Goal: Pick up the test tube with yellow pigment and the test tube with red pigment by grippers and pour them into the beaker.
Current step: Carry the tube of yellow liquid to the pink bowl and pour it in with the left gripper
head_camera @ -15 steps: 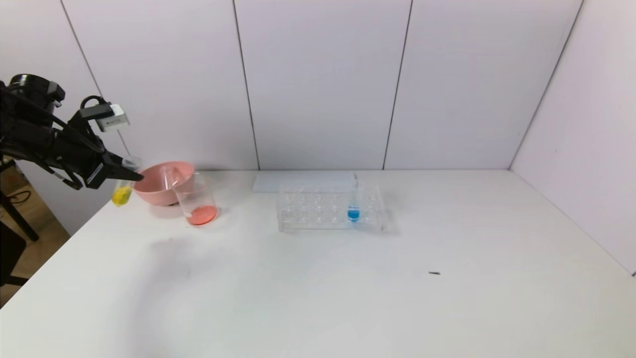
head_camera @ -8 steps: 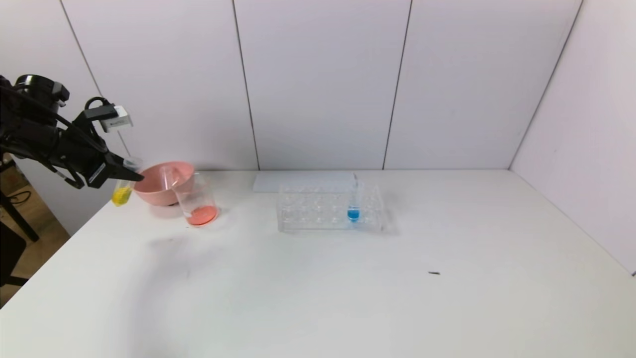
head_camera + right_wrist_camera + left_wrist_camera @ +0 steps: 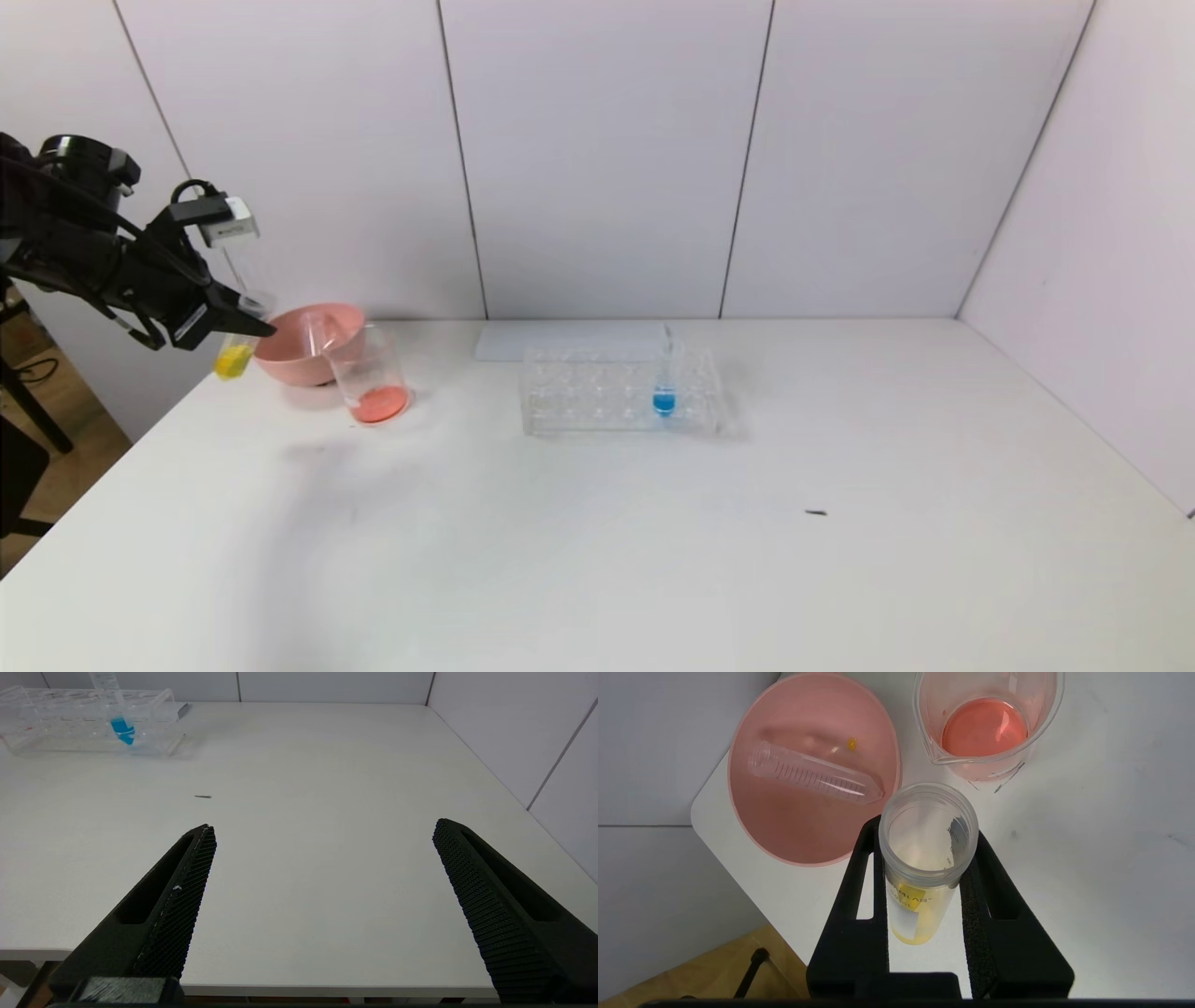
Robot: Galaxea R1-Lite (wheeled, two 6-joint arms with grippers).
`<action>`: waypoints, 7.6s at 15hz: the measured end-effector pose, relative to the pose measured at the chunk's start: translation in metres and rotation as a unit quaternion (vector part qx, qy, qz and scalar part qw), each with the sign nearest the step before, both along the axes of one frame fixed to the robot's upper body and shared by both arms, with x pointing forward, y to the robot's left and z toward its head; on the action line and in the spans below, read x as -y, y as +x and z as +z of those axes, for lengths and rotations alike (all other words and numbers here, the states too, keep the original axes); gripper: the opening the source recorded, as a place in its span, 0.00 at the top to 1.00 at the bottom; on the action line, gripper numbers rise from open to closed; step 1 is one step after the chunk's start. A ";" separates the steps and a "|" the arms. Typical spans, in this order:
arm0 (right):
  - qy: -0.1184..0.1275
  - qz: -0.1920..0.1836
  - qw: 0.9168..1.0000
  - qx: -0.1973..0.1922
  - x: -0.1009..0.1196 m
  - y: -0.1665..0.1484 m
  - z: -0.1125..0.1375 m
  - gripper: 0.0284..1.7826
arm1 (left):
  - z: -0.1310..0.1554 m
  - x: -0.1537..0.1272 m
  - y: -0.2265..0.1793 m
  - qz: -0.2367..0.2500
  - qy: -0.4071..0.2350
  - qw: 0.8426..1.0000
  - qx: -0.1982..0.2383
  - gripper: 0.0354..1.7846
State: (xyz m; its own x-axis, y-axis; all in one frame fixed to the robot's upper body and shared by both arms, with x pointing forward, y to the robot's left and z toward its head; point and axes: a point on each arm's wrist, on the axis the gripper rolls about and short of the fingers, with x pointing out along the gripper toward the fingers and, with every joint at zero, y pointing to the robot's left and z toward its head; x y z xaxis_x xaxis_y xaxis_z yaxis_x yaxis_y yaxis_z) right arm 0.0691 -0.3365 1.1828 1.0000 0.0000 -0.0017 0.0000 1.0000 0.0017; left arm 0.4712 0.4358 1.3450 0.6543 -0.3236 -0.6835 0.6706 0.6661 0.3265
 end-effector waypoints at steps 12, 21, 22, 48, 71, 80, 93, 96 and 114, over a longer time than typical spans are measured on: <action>0.000 0.000 1.000 0.000 0.000 0.000 0.000 0.05 | -0.004 0.021 0.007 -0.022 0.017 1.000 -0.009 0.76; 0.000 0.000 1.000 0.000 0.000 0.000 0.000 0.05 | -0.006 0.029 0.008 -0.009 0.021 0.999 -0.026 0.76; 0.000 0.000 1.000 0.000 0.000 0.000 0.000 0.05 | -0.006 0.031 0.008 -0.003 0.025 0.999 -0.030 0.76; 0.000 0.000 1.000 0.000 0.000 0.000 0.000 0.05 | -0.010 0.044 0.020 -0.010 0.047 0.999 -0.013 0.76; 0.000 0.000 1.000 0.000 0.000 0.000 0.000 0.05 | -0.011 0.042 0.029 -0.061 0.106 0.992 0.042 0.76; 0.000 0.000 1.000 0.000 0.000 0.000 0.000 0.05 | -0.012 0.043 0.028 -0.089 0.158 0.983 0.040 0.76; 0.000 0.000 1.000 0.000 0.000 0.000 0.000 0.05 | -0.014 0.046 0.031 -0.132 0.198 0.970 0.059 0.76; 0.000 0.000 1.000 0.000 0.000 0.000 0.000 0.05 | -0.014 0.046 0.031 -0.145 0.211 0.964 0.067 0.76; 0.000 0.000 1.000 0.000 0.000 0.000 0.000 0.05 | -0.017 0.057 0.035 -0.146 0.268 0.951 0.054 0.76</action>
